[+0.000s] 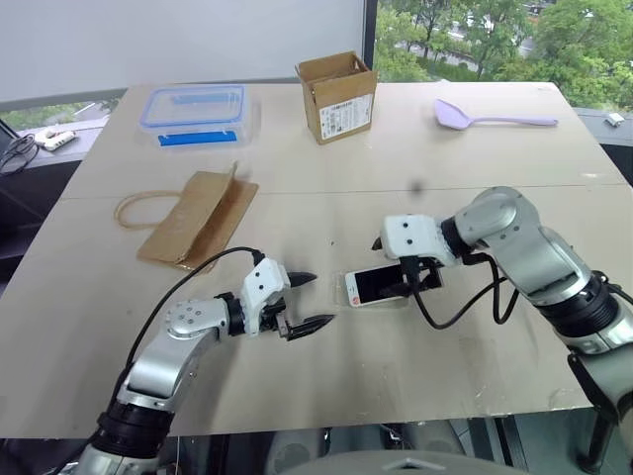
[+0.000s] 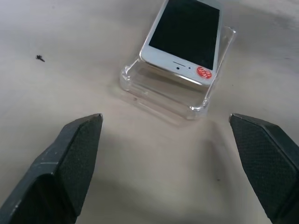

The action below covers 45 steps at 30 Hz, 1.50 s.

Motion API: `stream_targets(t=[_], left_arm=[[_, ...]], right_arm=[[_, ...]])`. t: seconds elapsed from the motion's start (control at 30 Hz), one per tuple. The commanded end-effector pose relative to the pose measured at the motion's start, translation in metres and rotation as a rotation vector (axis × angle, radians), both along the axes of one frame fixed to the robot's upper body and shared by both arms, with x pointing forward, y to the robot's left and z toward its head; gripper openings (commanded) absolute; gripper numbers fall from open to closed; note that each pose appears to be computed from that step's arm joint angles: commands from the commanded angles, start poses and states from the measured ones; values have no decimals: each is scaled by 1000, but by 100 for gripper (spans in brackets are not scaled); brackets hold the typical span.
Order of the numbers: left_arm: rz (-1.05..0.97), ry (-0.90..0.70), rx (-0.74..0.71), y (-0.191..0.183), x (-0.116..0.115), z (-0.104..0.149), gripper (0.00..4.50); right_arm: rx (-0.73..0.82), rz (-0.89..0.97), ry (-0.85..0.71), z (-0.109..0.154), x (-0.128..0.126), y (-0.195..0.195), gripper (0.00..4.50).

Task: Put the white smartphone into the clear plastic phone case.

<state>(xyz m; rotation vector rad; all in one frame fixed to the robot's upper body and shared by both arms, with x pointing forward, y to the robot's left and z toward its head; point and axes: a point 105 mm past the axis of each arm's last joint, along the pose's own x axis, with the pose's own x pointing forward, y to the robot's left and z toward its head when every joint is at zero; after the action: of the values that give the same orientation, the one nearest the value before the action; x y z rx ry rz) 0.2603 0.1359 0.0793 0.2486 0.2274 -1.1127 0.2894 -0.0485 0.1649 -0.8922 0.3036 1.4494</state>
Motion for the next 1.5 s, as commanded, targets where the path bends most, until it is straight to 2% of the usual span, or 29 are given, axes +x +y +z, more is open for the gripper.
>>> stream_targets(t=[0.03, 0.07, 0.1, 0.17, 0.2, 0.33, 0.37, 0.53, 0.63, 0.67, 0.77, 0.93, 0.97, 1.03, 1.1, 1.23, 1.37, 1.5], left_arm=[[-19, -29, -19, -1, -2, 7, 450], [-17, -28, -26, -1, -1, 8, 398], [-23, -24, -30, -1, -2, 8, 372], [-32, -21, -32, -1, -3, 9, 287], [-32, -20, -34, -1, -3, 9, 231], [-28, -19, -35, 0, -4, 10, 38], [-27, -18, -33, 1, -4, 9, 11], [-24, -17, -27, 1, -4, 8, 11], [-22, -17, -26, 2, -5, 8, 11], [-21, -17, -25, 2, -5, 8, 11], [-19, -16, -24, 2, -6, 8, 11], [-21, -13, -24, 1, -8, 6, 11], [-23, -12, -25, 0, -9, 6, 11], [-26, -12, -27, -3, -10, 6, 11], [-27, -14, -28, -3, -10, 7, 11], [-27, -16, -27, -4, -9, 7, 11], [-22, -13, -26, -3, -12, 5, 11], [-20, -12, -25, -4, -14, 4, 11]], right_arm=[[115, -38, 11, 12, -2, 10, 231], [132, -48, 18, 10, -1, 14, 172], [145, -60, 27, 7, 0, 19, 133], [152, -89, 40, -3, 2, 25, 44], [145, -95, 39, -9, 3, 27, 0], [120, -135, 20, -26, 9, 28, 0], [116, -143, 14, -28, 10, 29, 0], [16, -166, -20, -51, 16, 22, 0], [-3, -135, 31, -56, 5, 22, 0], [29, -129, 55, -51, 1, 25, 0], [169, -215, 36, -18, 14, 27, 0], [196, -281, -72, 9, 34, 15, 0], [156, -286, -118, 9, 40, 8, 0], [76, -288, -173, 4, 48, -5, 0], [2, -274, -155, -10, 49, -16, 0], [-127, -197, -88, -33, 35, -32, 0], [-105, -154, -39, -30, 23, -29, 0], [-105, -155, -53, -28, 22, -31, 0]])
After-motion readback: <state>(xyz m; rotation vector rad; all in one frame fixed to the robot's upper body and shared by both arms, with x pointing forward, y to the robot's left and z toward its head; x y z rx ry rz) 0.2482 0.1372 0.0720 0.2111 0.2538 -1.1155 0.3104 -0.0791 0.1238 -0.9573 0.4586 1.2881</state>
